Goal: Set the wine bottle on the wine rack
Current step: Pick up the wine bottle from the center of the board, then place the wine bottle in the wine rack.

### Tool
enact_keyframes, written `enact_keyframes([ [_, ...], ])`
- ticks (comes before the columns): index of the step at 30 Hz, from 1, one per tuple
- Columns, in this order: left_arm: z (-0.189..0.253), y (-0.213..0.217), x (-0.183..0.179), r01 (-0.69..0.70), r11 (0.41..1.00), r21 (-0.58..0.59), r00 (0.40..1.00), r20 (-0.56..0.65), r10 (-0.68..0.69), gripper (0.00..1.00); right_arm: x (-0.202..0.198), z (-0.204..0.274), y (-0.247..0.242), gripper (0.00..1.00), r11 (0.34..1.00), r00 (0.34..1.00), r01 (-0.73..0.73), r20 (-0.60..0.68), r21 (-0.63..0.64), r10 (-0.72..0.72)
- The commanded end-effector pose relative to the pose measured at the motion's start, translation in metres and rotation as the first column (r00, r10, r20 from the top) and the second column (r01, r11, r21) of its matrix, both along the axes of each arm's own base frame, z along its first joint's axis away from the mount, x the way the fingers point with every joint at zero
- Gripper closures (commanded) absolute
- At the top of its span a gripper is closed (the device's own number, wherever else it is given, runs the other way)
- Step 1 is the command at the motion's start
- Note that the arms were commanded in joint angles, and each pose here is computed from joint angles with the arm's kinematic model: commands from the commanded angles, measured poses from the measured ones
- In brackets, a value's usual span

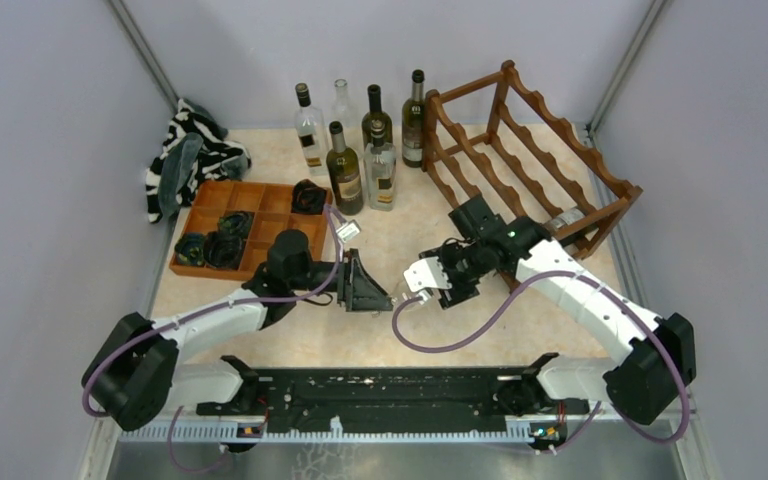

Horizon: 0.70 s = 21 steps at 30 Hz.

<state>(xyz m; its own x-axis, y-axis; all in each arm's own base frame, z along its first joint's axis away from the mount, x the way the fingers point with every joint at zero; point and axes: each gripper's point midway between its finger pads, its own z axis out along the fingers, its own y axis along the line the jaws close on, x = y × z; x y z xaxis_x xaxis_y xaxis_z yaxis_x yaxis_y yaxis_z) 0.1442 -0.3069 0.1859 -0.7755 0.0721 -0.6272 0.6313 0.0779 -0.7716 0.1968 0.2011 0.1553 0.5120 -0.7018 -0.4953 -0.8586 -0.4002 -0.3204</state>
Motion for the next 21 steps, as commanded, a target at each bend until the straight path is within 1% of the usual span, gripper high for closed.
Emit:
enact_keyframes([
  [1,0.008,-0.010,0.016,-0.075,0.997,-0.030,0.997,0.022,0.075,0.37,0.009,0.023,0.020,1.00,0.998,0.997,-0.029,0.073,0.061,0.024],
  [3,0.007,-0.013,0.017,-0.091,0.996,-0.025,0.996,0.018,0.092,0.40,0.012,0.025,0.020,1.00,0.998,0.997,-0.001,0.072,0.064,-0.003],
  [5,0.004,-0.014,0.017,-0.099,0.995,-0.016,0.995,0.009,0.099,0.46,0.015,0.027,0.022,1.00,0.997,0.997,0.027,0.069,0.075,-0.032],
  [7,0.002,-0.015,0.016,-0.097,0.995,-0.011,0.995,0.002,0.097,0.47,0.016,0.027,0.021,1.00,0.996,0.997,0.037,0.067,0.076,-0.042],
  [13,-0.004,-0.016,0.010,-0.059,0.998,-0.002,0.998,-0.022,0.059,0.45,0.021,0.026,0.020,1.00,0.995,0.994,0.074,0.071,0.065,-0.079],
  [19,-0.014,-0.019,0.005,0.000,1.000,0.015,0.999,-0.049,0.001,0.44,0.021,0.027,0.019,1.00,0.996,0.995,0.067,0.075,0.062,-0.071],
  [21,-0.017,-0.020,0.004,0.020,0.999,0.025,0.998,-0.060,-0.018,0.45,0.017,0.026,0.017,1.00,0.998,0.996,0.042,0.080,0.051,-0.046],
])
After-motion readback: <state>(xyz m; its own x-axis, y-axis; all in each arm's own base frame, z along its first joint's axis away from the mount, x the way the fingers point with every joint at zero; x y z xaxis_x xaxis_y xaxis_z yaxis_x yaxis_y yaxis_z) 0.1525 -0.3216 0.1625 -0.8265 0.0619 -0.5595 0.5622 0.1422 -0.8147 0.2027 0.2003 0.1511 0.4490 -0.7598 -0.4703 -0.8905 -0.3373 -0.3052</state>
